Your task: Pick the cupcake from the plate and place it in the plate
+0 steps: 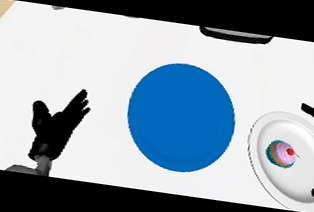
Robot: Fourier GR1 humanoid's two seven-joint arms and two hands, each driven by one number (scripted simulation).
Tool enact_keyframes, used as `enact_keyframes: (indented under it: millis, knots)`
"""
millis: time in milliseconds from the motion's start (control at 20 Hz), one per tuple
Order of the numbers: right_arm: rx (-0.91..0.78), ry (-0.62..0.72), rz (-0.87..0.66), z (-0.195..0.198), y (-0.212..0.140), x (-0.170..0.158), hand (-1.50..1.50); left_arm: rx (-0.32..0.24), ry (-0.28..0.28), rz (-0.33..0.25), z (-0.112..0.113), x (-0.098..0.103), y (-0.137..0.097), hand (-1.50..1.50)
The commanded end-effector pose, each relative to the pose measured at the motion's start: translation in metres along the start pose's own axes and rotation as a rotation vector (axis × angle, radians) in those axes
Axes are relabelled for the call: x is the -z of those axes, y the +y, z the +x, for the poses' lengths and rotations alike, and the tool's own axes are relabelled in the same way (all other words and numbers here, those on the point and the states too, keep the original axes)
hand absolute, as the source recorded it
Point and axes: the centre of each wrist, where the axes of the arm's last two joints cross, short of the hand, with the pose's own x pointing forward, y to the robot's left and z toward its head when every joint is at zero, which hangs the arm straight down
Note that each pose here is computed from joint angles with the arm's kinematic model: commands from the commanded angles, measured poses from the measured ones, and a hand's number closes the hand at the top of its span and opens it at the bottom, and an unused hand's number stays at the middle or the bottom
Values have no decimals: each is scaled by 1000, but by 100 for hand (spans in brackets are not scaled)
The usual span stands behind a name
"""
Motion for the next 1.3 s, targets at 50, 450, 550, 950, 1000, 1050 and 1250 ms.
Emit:
enact_keyframes:
  millis: [50, 450, 550, 950, 1000, 1050, 1250]
  knots:
    - [-9, -9, -12, 13, 33, 7, -150, -4, 14, 3, -6, -4, -2, 0]
    - [-110, 96, -27, 0, 34, 24, -150, -1, 10, 7, -2, 4, 5, 0]
    - [-123, 113, -19, 1, 22, 22, -150, 8, 10, -9, 3, -12, -8, 0]
    - [-131, 114, 51, -8, 49, 51, -150, 1, 28, -12, -20, -4, -15, 0]
    - [-134, 111, 57, 5, 71, 31, -150, 12, 7, 3, 1, -7, 3, 0]
    - [-154, 112, 63, -14, 67, 33, -150, -4, 4, 9, -4, 8, -1, 0]
    - [-278, 36, 109, -18, 70, 51, 150, 9, 10, -5, 5, 6, 0, 0]
